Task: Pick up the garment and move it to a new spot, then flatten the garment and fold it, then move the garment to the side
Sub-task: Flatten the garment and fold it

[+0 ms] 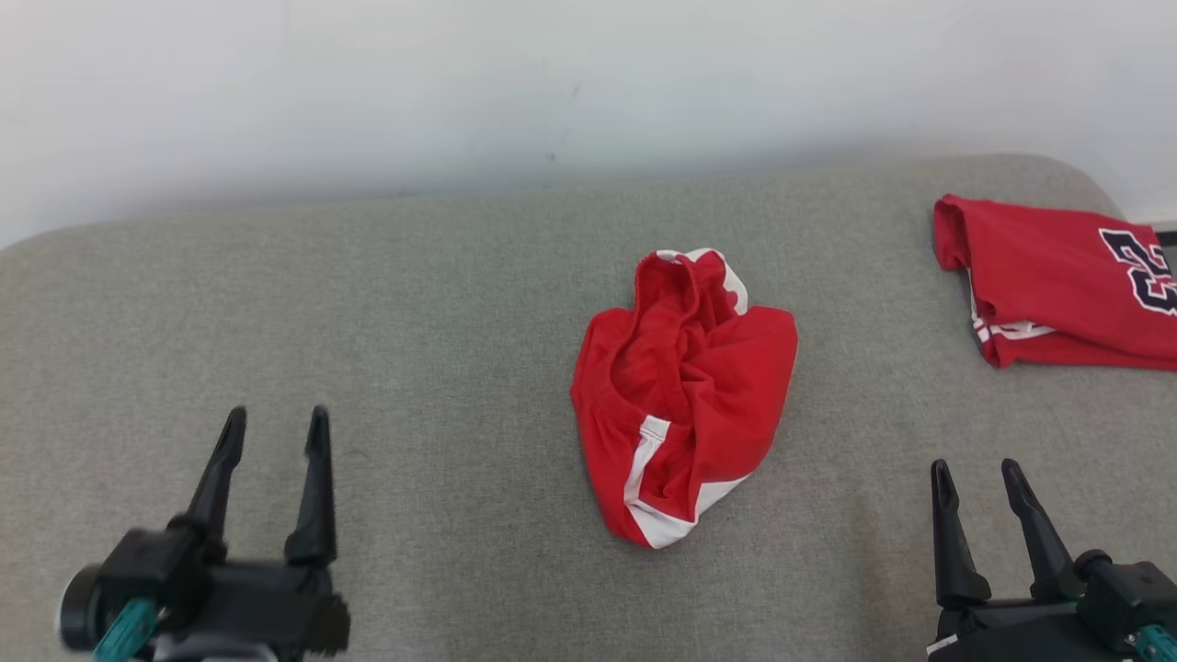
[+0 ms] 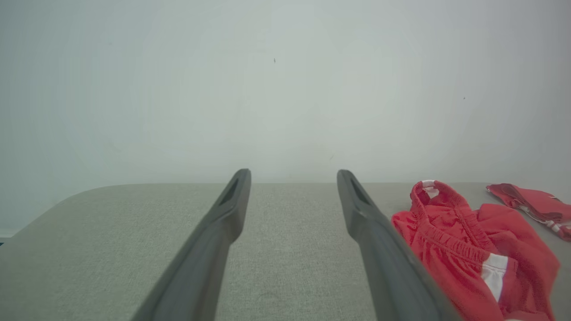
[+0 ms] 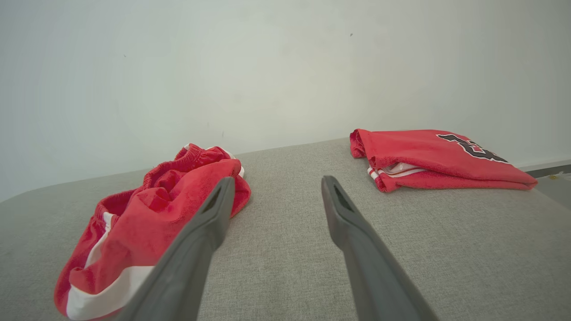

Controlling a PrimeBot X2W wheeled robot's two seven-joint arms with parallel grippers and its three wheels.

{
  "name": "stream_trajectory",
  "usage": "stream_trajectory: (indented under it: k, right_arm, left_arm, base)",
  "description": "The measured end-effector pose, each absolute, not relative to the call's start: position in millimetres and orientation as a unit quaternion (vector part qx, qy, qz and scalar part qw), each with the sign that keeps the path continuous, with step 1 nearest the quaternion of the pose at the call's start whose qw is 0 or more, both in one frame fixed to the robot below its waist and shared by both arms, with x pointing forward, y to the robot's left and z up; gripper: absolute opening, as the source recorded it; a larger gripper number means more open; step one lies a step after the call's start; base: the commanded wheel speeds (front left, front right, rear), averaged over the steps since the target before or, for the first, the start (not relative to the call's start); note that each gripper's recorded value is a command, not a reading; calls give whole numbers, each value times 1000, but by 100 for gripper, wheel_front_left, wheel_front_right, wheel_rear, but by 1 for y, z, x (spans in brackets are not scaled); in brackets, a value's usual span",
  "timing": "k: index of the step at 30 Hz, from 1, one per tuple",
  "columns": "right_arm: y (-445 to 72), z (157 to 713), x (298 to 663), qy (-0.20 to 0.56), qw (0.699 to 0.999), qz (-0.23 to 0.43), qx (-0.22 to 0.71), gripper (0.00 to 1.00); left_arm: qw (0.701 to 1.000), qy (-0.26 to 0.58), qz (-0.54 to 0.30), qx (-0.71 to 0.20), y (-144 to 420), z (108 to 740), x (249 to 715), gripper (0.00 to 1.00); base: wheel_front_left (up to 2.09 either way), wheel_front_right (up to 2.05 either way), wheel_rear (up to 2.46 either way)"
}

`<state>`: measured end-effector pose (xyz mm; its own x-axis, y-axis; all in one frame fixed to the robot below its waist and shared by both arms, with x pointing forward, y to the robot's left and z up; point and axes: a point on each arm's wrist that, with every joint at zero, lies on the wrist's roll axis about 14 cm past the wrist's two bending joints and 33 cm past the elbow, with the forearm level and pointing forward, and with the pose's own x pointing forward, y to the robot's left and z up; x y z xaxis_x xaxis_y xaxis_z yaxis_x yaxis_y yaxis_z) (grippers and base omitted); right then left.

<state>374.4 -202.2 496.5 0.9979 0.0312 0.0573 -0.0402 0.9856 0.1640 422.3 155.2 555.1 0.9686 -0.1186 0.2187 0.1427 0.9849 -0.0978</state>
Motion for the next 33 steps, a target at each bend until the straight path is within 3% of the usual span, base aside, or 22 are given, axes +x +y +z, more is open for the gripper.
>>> stream_trajectory:
  k: [17, 25, 33]
  right_arm:
    - [-184, 502, 361, -32, 995, 57, 71, 100]
    - [-182, 501, 360, -29, 995, 60, 72, 100]
    - [-187, 498, 364, -25, 996, 52, 74, 100]
  left_arm:
    - [995, -71, 22, -59, 209, 524, 347, 100]
    - [996, -69, 11, -54, 205, 522, 349, 100]
    - [991, -122, -59, -23, 180, 563, 397, 100]
  base:
    - [0, 0, 0]
    - [0, 0, 0]
    - [0, 0, 0]
